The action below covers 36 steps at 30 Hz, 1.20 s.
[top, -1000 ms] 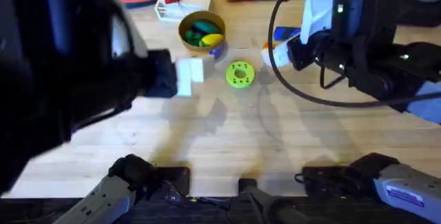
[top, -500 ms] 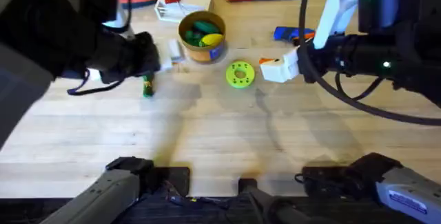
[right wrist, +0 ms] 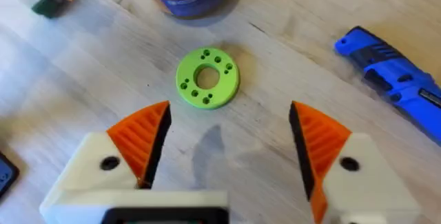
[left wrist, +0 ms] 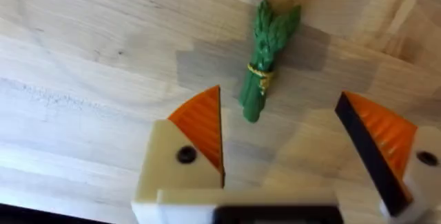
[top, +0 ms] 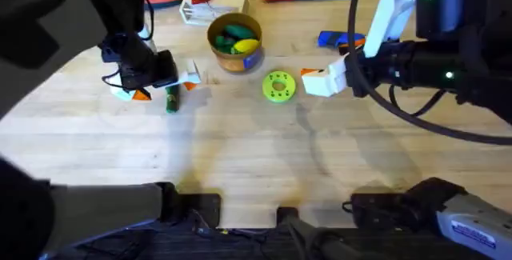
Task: Pick up the gripper from the table and insert it into the empty holder that is missing its gripper. Then pick up a screw, insert it into the mounting hole, and use the screwdriver to tighten it. Finally, clean up the table by picking up the vegetable and placing it into the bucket.
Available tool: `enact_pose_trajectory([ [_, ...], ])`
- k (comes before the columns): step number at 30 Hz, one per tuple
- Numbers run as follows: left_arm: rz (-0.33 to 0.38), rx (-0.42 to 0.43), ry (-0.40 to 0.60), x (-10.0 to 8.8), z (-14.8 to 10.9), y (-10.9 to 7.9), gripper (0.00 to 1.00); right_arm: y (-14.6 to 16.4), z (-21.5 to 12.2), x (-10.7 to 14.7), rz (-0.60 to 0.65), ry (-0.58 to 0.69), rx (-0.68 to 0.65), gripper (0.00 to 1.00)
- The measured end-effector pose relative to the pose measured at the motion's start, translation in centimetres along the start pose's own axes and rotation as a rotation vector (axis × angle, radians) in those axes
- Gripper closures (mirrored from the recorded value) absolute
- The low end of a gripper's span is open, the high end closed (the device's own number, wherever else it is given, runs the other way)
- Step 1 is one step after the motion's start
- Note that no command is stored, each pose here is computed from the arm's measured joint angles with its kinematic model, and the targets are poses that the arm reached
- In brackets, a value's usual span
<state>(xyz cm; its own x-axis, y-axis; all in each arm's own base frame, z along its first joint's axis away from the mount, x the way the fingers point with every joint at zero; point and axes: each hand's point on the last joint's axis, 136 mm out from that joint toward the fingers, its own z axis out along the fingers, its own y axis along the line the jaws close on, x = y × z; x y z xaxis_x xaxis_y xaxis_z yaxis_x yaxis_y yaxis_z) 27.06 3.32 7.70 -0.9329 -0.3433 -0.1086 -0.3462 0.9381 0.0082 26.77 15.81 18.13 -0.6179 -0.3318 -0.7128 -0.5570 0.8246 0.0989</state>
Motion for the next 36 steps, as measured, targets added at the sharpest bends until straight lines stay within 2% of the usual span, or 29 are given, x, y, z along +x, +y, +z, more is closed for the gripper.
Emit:
enact_pose_trajectory([
  [6, 0.016, -0.027, 0.077, 0.1, 2.8, 0.1, 0.016, 0.0, 0.0, 0.1, 0.001, 0.004, -0.001, 0.01],
  [9, 0.017, -0.036, 0.108, 0.4, 3.6, 0.1, 0.138, 0.0, 0.0, 0.1, 0.001, 0.004, 0.001, 0.01],
  [10, 0.02, -0.04, 0.117, 0.5, 3.8, 0.2, 0.24, 0.0, 0.0, 0.1, 0.001, 0.004, 0.001, 0.01],
  [14, 0.022, -0.045, 0.13, 0.6, 4.2, 0.2, 0.856, 0.0, 0.0, 0.1, 0.001, 0.004, 0.001, 0.01],
  [15, 0.025, -0.046, 0.131, 0.6, 4.2, 0.2, 0.955, 0.0, 0.0, 0.1, 0.001, 0.004, 0.001, 0.01],
  [16, 0.026, -0.047, 0.136, 0.7, 4.1, 0.3, 0.979, 0.0, 0.0, 0.1, 0.001, 0.004, 0.001, 0.01],
  [21, 0.03, -0.07, 0.23, 2.6, 3.0, 0.8, 0.976, -0.2, 0.0, 0.1, 0.001, 0.004, 0.011, 0.01],
  [23, 0.027, -0.071, 0.235, 2.5, 1.8, 0.8, 0.977, -0.5, 0.0, 0.1, 0.001, 0.005, 0.03, 0.01],
  [25, 0.022, -0.06, 0.204, 1.5, -0.1, 0.5, 0.977, -0.8, 0.0, 0.1, 0.0, 0.006, 0.047, 0.01],
  [27, 0.022, -0.02, 0.131, 0.0, -2.7, -0.4, 0.977, -1.0, 0.0, 0.1, 0.0, 0.006, 0.058, 0.01],
  [29, 0.032, 0.046, 0.017, -2.0, -5.7, -1.9, 0.977, -1.1, 0.0, 0.1, 0.001, 0.007, 0.062, 0.01],
  [32, 0.058, 0.194, -0.196, -5.3, -10.1, -5.3, 0.977, -1.2, 0.0, 0.1, 0.0, 0.004, 0.07, 0.01],
  [36, 0.122, 0.369, -0.365, -7.7, -13.5, -10.3, 0.977, -1.3, 0.0, 0.0, -0.001, -0.001, 0.074, 0.01],
])
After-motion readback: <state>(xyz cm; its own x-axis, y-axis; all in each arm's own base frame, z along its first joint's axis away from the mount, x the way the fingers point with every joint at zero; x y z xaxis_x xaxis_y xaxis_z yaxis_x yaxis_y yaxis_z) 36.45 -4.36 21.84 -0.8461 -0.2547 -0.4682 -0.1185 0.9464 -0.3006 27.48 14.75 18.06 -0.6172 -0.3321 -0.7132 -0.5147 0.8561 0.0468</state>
